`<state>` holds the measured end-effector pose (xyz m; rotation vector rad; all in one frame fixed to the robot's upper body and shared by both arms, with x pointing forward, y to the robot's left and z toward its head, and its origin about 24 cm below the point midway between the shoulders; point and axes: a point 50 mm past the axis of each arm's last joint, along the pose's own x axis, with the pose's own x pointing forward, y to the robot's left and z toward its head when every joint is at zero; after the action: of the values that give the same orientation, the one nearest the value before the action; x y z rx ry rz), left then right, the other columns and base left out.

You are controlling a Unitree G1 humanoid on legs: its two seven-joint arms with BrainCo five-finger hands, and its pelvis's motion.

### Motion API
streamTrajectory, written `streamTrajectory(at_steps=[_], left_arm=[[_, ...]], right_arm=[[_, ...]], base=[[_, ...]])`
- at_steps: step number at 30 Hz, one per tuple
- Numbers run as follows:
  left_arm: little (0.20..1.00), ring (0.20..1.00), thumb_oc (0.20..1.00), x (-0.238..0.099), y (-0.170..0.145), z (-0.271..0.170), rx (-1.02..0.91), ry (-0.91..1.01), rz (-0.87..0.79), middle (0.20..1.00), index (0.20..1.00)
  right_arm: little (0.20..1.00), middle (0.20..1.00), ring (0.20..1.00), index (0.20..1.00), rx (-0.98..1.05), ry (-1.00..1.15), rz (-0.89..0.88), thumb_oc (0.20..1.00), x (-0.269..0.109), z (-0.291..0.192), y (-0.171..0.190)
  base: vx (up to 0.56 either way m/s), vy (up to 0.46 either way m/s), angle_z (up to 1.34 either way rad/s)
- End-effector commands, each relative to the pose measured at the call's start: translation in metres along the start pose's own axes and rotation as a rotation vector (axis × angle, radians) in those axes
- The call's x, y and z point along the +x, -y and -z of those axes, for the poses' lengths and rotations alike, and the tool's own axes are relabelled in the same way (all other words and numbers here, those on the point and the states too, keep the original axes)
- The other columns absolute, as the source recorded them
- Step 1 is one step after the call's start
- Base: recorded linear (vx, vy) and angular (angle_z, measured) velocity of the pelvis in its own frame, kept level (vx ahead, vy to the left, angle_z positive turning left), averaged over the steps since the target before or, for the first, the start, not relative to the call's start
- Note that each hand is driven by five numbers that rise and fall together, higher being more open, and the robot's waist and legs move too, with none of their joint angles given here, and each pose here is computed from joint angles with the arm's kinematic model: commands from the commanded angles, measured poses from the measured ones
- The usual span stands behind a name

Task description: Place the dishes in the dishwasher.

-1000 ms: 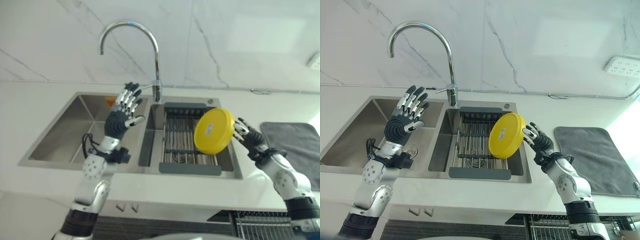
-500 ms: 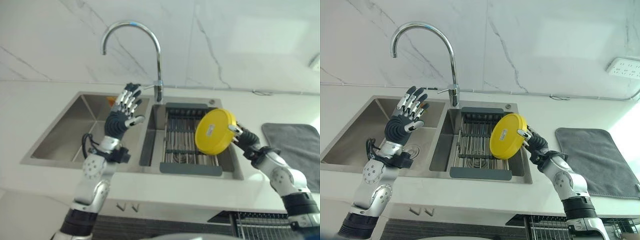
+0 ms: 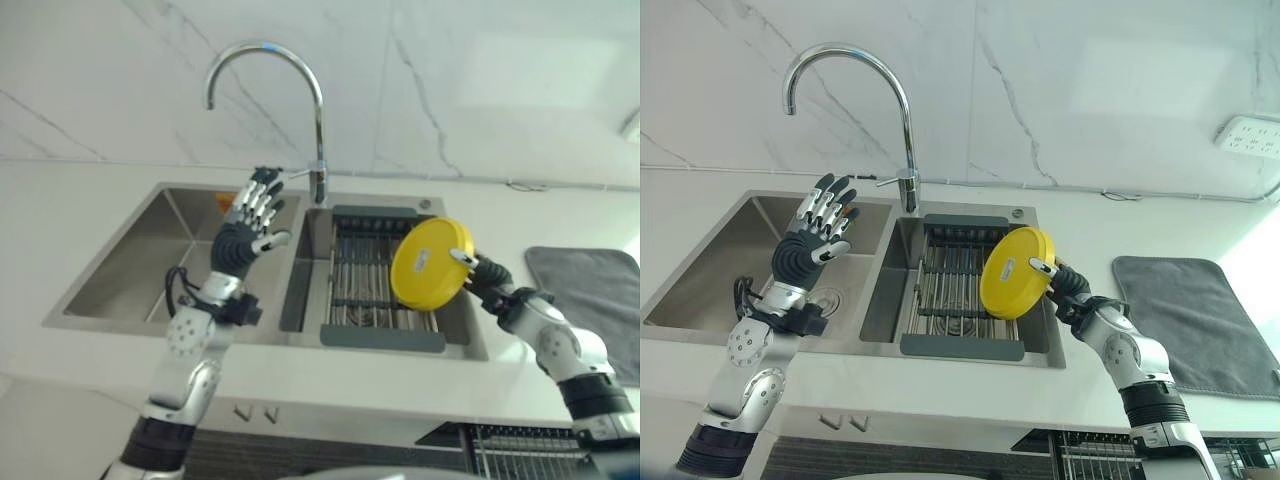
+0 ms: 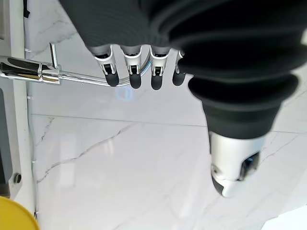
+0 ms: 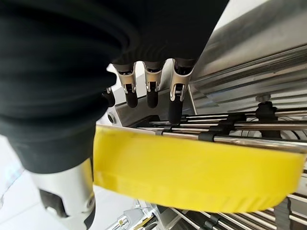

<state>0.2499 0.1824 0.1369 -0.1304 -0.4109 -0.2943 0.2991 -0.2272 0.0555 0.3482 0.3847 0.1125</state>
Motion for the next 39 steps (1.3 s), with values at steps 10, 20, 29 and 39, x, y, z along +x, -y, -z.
streamTrajectory(at_steps=[10, 20, 29, 39], left_arm=[[1.0, 1.0, 1.0, 0.018, 0.001, -0.011, 0.037, 0.052, 0.046, 1.0, 1.0], [1.0, 1.0, 1.0, 0.019, 0.002, -0.009, 0.033, 0.033, 0.044, 1.0, 1.0], [1.0, 1.0, 1.0, 0.022, 0.005, -0.007, 0.041, 0.024, 0.047, 1.0, 1.0], [1.0, 1.0, 1.0, 0.023, 0.005, -0.008, 0.044, 0.031, 0.062, 1.0, 1.0]], right_arm=[[1.0, 1.0, 1.0, 1.0, -0.028, 0.076, -0.034, 1.0, 0.013, -0.037, -0.011], [0.2, 0.2, 0.2, 0.2, -0.092, 0.022, -0.001, 0.2, 0.02, -0.037, -0.01], [0.2, 0.2, 0.2, 0.2, -0.171, 0.033, 0.06, 0.2, 0.025, -0.042, -0.012], [0.2, 0.2, 0.2, 0.2, 0.013, 0.141, 0.056, 0.2, 0.02, -0.045, -0.013]], base=[[0.0, 0.001, 0.02], [0.0, 0.001, 0.01], [0.0, 0.0, 0.02], [-0.03, -0.039, 0.0]])
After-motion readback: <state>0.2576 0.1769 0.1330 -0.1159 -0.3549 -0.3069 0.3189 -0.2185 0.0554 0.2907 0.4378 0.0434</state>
